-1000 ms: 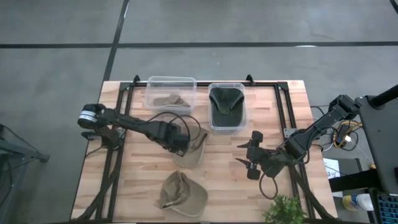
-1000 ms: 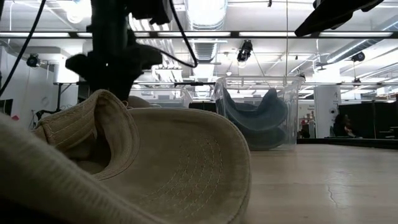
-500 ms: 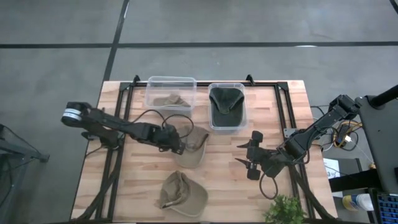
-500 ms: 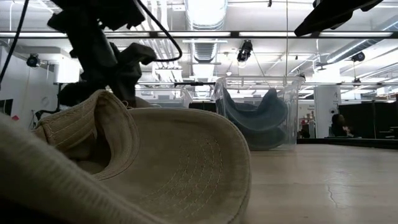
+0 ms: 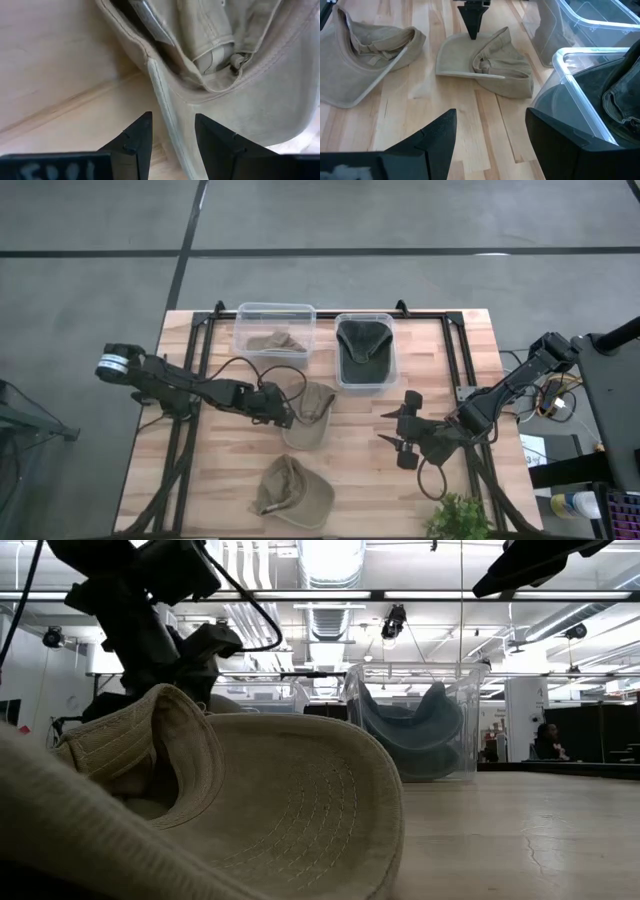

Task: Pick & Place hat
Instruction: Put the top light brown cap into the left transparent bin

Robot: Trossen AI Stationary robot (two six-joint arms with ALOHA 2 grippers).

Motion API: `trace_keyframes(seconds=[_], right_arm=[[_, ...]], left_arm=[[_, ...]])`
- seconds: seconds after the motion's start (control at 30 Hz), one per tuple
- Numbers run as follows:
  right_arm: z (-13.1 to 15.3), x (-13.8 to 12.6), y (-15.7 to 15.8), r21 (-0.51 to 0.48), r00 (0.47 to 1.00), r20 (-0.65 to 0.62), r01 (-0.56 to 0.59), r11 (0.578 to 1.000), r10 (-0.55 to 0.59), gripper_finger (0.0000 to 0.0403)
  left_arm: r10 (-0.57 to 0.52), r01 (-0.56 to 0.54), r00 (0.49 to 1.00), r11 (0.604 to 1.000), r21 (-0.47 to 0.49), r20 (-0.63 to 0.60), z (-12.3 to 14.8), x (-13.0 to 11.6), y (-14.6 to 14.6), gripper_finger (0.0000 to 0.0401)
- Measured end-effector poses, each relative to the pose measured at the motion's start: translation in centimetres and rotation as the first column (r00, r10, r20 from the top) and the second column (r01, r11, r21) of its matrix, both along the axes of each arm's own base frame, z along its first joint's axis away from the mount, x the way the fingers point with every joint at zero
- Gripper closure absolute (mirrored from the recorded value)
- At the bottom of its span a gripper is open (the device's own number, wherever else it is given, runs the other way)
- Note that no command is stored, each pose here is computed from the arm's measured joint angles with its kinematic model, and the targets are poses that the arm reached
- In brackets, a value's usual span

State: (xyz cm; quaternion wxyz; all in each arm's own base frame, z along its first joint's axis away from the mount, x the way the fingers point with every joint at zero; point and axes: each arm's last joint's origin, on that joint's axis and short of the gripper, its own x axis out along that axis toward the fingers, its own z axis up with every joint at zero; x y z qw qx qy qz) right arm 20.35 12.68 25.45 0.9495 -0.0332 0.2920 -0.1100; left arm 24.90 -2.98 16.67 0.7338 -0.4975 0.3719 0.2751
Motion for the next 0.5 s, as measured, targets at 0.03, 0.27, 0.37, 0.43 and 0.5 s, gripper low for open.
trace_keyframes(seconds=[0.03, 0.27, 0.37, 0.43, 0.5], right_arm=[[0.00, 0.00, 0.00, 0.001, 1.000, 0.001, 0.000, 1.000, 0.000, 0.0170], [0.02, 0.02, 0.01, 0.002, 1.000, 0.003, 0.001, 1.000, -0.001, 0.0170], [0.02, 0.02, 0.01, 0.002, 1.000, 0.003, 0.001, 1.000, -0.001, 0.0170], [0.01, 0.02, 0.01, 0.002, 1.000, 0.003, 0.001, 1.000, -0.001, 0.0170], [-0.02, 0.01, 0.01, 0.001, 1.000, 0.002, 0.001, 1.000, -0.001, 0.0170]], left_arm=[[-0.007, 0.007, 1.000, 1.000, 0.000, -0.004, -0.16, 0.01, -0.01, 0.0262], [-0.026, 0.026, 1.000, 1.000, 0.015, -0.012, -0.24, 0.02, 0.13, 0.0312], [-0.026, 0.026, 1.000, 0.999, 0.023, -0.007, -0.20, 0.06, 0.24, 0.0376], [-0.031, 0.031, 1.000, 0.999, 0.035, 0.003, -0.06, 0.13, 0.32, 0.0387], [-0.048, 0.048, 0.999, 0.998, 0.049, 0.001, 0.07, 0.19, 0.32, 0.0389]])
